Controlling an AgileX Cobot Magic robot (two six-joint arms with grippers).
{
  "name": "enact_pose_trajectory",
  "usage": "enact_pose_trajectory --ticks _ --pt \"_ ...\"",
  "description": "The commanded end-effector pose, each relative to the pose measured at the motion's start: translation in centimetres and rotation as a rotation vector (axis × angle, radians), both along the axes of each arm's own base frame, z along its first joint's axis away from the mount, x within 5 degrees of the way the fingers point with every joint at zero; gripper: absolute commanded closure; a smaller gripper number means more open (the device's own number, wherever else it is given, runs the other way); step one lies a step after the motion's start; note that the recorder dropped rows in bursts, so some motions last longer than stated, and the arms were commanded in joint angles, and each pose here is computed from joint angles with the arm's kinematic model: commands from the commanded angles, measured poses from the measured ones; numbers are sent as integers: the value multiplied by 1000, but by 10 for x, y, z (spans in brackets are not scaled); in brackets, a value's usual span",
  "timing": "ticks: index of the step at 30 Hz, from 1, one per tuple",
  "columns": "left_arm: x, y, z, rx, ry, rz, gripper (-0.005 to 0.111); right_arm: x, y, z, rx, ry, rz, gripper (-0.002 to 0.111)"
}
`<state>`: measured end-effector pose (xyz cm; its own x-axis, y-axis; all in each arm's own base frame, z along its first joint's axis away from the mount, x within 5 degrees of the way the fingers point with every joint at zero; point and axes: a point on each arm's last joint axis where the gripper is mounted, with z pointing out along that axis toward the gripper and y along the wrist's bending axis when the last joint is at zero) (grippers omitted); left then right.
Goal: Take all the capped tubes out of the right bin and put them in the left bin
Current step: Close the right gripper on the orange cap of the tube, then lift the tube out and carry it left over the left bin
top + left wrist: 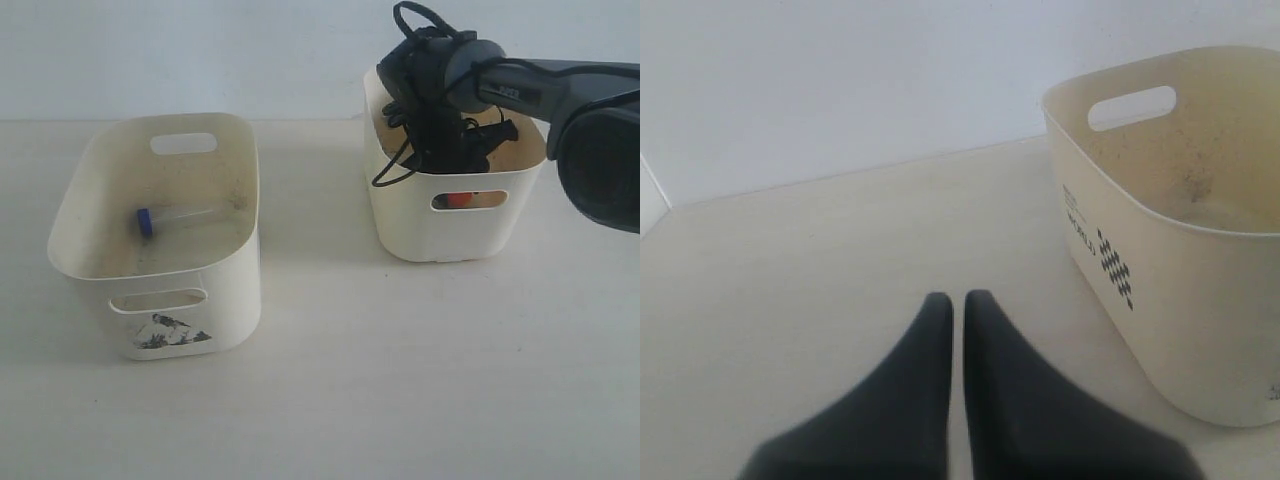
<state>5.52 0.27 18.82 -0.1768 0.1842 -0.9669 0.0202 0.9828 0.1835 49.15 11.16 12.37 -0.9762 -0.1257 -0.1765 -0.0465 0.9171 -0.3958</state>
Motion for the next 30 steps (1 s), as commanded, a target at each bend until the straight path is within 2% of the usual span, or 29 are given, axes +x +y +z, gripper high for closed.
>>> enact_pose_trajectory --ticks 1,14,24,30 --pt "0 0 2 -17 -10 -1 102 -3 -5 13 22 10 -13 108" --pt "0 0 2 -17 -10 -1 102 -14 -6 104 90 -151 11 108" --pt "0 0 2 -17 -10 -1 102 -31 0 151 223 -201 51 108" --pt "0 0 2 -17 -10 -1 102 -45 11 178 382 -204 108 108"
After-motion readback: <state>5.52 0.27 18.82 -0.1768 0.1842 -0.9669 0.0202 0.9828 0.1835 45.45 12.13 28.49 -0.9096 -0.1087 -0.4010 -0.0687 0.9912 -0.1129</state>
